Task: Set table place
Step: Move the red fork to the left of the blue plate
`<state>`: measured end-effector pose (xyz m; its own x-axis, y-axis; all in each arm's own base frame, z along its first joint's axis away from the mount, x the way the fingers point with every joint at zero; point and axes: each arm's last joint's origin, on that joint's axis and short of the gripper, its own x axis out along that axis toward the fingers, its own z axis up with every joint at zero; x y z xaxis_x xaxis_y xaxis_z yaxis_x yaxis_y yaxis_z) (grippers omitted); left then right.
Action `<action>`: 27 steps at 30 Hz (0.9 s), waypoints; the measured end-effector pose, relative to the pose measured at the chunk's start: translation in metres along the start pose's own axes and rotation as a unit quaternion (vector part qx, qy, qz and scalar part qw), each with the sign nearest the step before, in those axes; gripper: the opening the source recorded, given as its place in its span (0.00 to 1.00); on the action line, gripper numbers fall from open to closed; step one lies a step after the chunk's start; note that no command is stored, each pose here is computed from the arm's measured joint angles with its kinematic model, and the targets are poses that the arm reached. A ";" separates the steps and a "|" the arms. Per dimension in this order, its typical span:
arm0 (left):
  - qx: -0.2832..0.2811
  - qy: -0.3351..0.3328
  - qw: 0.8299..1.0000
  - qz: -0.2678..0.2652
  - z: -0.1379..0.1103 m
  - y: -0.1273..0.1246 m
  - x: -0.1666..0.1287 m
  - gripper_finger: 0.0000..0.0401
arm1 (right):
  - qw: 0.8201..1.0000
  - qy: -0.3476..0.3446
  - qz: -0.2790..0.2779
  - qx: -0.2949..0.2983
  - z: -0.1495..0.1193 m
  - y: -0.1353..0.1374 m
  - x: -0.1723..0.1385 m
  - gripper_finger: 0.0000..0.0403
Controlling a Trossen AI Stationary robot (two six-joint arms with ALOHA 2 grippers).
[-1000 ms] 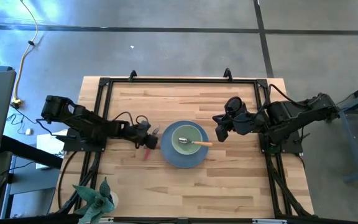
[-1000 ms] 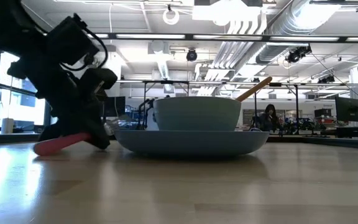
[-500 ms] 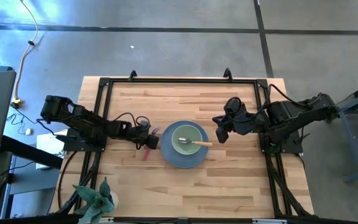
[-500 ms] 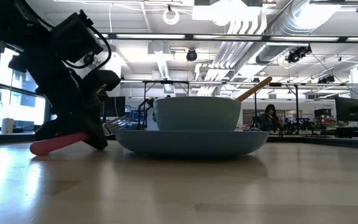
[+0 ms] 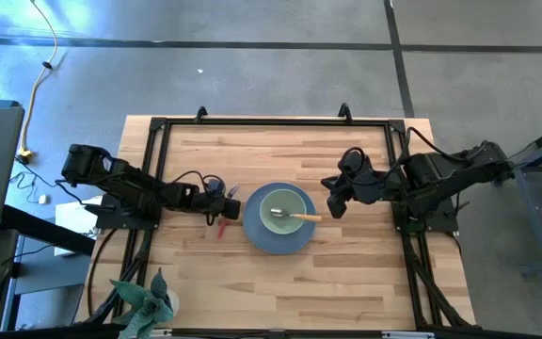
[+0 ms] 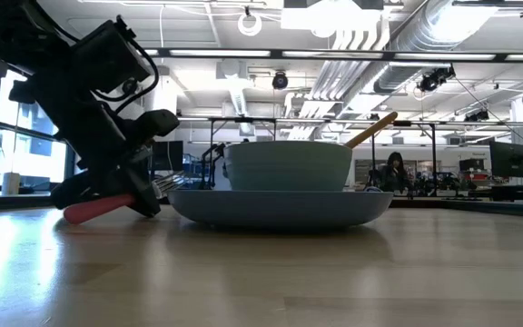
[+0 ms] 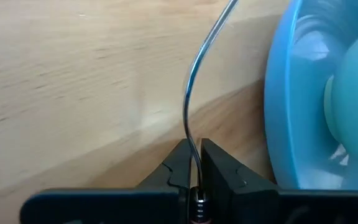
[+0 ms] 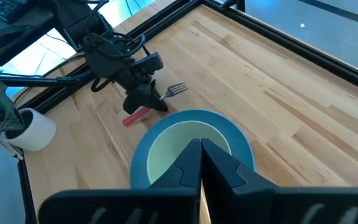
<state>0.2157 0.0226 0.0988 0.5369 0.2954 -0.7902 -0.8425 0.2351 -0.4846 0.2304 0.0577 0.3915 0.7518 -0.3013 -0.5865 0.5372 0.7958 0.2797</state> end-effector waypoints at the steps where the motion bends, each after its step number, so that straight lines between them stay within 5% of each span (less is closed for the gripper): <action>1: -0.001 -0.001 1.000 0.001 0.000 0.000 0.000 0.03 | 1.000 0.000 0.000 0.000 0.000 0.000 0.000 0.00; 11: -0.005 0.003 1.000 -0.002 0.000 0.000 0.000 0.19 | 1.000 0.000 0.000 -0.009 0.000 0.000 0.000 0.00; 27: 0.009 0.009 1.000 -0.013 0.002 -0.002 -0.005 0.14 | 1.000 0.007 0.015 -0.006 0.000 0.002 0.000 0.00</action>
<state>0.2145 0.0224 0.1041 0.5579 0.2719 -0.7841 -0.8272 0.2586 -0.4989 0.2314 0.0589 0.3922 0.7627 -0.2699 -0.5877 0.5094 0.8106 0.2889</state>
